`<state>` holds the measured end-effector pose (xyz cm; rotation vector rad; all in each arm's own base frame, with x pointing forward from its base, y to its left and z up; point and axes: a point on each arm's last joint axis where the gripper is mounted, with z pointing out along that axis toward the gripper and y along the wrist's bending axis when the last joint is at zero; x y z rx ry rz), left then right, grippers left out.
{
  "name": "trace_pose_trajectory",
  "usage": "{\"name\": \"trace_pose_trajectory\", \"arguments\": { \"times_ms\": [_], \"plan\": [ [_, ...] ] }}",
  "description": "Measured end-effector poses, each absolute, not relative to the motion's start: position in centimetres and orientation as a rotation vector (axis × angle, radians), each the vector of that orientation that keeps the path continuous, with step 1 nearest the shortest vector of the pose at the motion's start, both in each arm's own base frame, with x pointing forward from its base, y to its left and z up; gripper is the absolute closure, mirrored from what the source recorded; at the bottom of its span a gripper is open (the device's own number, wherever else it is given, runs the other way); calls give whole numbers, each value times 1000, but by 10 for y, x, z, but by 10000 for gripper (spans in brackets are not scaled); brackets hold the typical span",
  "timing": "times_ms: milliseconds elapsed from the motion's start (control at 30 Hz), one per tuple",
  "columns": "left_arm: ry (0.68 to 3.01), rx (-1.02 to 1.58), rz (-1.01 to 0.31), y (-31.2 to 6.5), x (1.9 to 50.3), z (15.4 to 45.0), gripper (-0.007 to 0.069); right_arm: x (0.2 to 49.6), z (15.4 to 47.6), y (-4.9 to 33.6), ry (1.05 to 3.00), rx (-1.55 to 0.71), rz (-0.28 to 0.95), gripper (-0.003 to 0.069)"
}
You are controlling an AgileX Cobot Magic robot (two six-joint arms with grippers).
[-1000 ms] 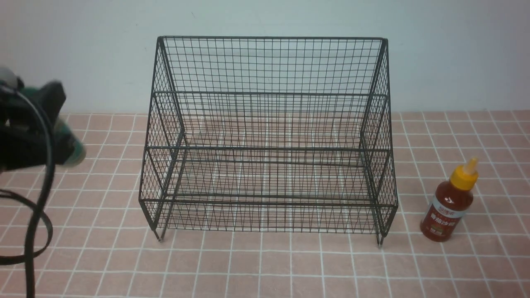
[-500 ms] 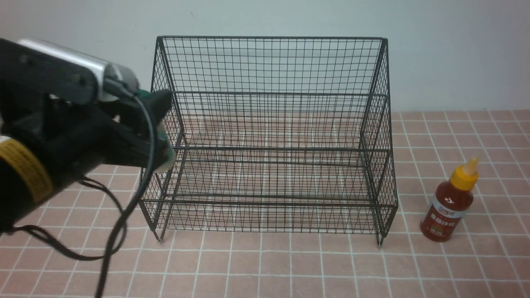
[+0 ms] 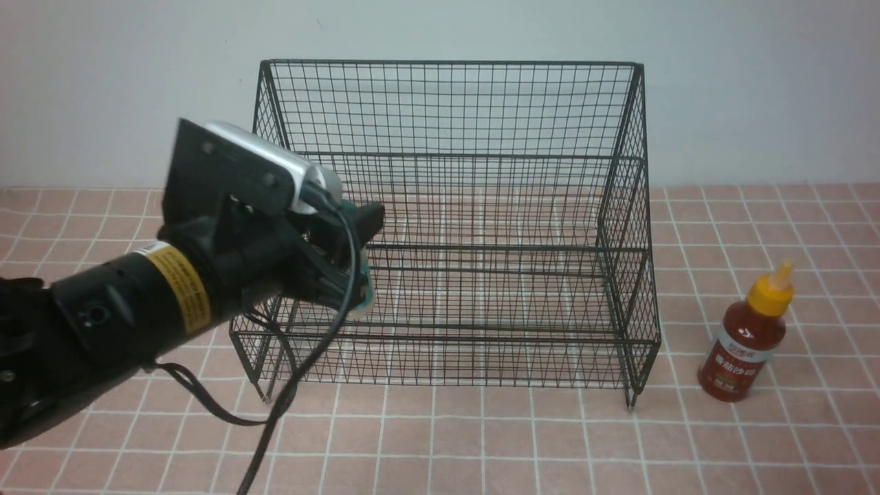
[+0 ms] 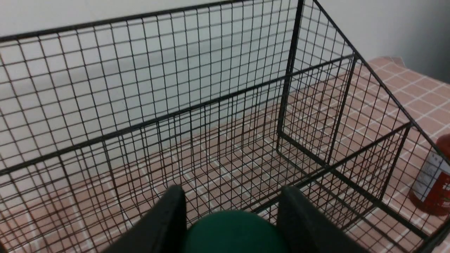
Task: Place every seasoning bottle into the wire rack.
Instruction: Use the left arm to put the condiment bottle back on the shelf
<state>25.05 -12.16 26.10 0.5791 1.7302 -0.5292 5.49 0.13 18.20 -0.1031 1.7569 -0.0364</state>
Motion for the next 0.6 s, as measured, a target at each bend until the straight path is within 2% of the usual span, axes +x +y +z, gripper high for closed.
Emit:
{"name": "trace_pose_trajectory", "arguments": {
  "times_ms": [600],
  "plan": [
    [1813, 595, -498, -126, 269, 226, 325, 55, 182, 1, 1757, -103, -36, 668]
  ]
}}
